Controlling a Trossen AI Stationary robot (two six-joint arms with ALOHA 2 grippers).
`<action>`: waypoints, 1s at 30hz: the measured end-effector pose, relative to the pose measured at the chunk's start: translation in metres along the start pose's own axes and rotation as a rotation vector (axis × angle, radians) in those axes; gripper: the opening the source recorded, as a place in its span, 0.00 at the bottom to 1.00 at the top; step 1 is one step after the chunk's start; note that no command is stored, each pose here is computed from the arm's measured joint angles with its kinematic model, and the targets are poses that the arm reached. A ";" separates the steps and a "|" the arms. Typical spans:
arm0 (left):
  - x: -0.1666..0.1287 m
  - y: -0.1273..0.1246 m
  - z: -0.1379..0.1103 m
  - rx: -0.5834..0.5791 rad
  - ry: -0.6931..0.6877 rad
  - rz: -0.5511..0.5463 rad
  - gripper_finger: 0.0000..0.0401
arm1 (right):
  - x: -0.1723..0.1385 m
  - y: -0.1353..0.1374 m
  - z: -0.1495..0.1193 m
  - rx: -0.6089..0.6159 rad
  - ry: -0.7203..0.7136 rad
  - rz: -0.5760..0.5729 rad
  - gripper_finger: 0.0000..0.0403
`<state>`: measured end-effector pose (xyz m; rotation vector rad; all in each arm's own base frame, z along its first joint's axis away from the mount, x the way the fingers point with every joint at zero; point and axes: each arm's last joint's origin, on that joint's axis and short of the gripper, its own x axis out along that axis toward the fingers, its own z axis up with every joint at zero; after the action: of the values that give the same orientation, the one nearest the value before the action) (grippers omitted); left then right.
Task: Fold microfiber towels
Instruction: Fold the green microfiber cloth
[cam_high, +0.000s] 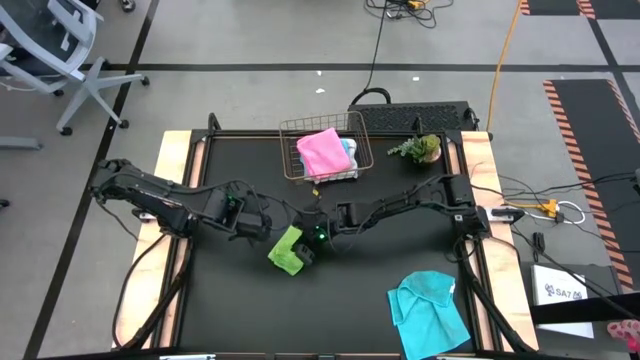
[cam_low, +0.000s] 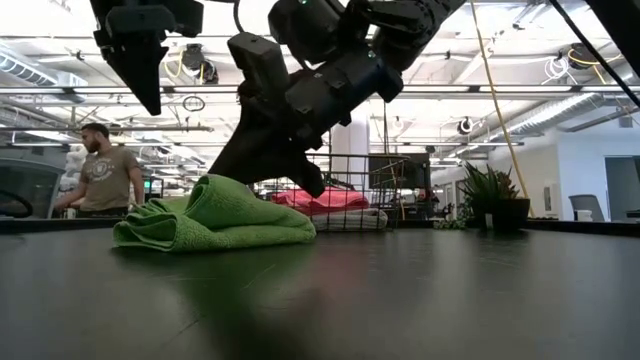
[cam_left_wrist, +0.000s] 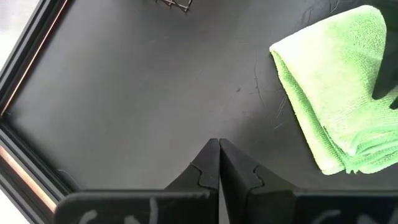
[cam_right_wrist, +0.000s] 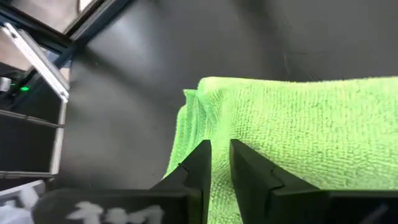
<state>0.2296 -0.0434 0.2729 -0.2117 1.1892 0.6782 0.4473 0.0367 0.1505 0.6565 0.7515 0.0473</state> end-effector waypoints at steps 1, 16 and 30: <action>0.000 0.000 0.000 -0.003 0.000 0.000 0.03 | 0.001 0.001 -0.002 -0.004 -0.002 -0.010 0.11; 0.000 0.000 0.001 -0.026 -0.007 -0.002 0.04 | 0.025 -0.009 -0.019 0.038 0.061 0.029 0.06; 0.000 -0.017 0.015 -0.015 -0.130 -0.152 0.01 | -0.057 0.046 0.025 -0.129 -0.089 0.159 0.07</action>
<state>0.2515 -0.0490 0.2756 -0.2633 1.0326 0.5593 0.4304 0.0450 0.2257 0.5904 0.6044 0.2099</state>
